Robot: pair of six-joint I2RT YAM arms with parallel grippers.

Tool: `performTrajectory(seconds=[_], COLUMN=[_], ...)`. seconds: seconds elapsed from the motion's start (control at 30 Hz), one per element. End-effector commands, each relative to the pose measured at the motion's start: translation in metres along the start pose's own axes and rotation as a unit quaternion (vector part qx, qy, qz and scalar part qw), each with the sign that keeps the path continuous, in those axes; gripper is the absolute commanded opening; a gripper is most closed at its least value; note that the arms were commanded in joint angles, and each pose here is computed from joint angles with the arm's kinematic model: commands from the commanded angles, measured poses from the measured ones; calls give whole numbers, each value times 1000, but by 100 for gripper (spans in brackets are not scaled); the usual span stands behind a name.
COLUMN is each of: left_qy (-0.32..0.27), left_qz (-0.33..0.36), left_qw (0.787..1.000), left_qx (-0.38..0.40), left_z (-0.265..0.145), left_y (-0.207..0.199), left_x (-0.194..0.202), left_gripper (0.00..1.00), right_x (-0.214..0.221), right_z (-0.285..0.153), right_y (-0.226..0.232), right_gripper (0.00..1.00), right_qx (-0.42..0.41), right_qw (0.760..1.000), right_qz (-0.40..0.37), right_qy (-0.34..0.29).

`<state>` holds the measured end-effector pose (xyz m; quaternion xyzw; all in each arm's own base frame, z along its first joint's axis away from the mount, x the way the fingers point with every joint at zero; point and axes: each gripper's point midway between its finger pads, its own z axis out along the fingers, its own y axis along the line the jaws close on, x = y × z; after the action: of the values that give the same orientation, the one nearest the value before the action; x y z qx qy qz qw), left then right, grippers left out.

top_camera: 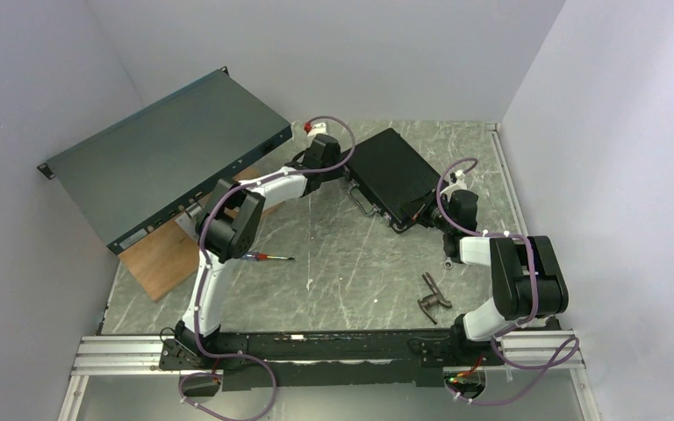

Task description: Pack up texas hold em set

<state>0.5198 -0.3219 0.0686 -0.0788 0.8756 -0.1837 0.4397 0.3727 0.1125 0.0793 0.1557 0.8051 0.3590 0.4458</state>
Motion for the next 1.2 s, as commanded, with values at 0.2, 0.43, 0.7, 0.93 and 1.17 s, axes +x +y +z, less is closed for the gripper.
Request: performTrajectory(seconds=[0.2, 0.43, 0.7, 0.93, 1.17], left_qy=[40, 55, 65, 67, 52], left_qz=[-43, -66, -119, -142, -94], left_qw=[998, 996, 990, 986, 991], left_qx=[5, 2, 22, 55, 76], left_z=[-10, -15, -19, -21, -33], left_y=[8, 11, 10, 9, -2], left_x=[28, 35, 47, 50, 38], left_gripper=[52, 55, 57, 62, 67], right_x=[20, 20, 18, 19, 19], right_z=[-1, -1, -1, -2, -1], right_y=[-19, -17, -16, -16, -16], right_gripper=[6, 6, 6, 6, 6], right_qx=[30, 27, 26, 26, 26], right_qw=[999, 999, 999, 999, 999], right_qz=[12, 12, 10, 10, 10], right_qy=[36, 38, 35, 36, 36])
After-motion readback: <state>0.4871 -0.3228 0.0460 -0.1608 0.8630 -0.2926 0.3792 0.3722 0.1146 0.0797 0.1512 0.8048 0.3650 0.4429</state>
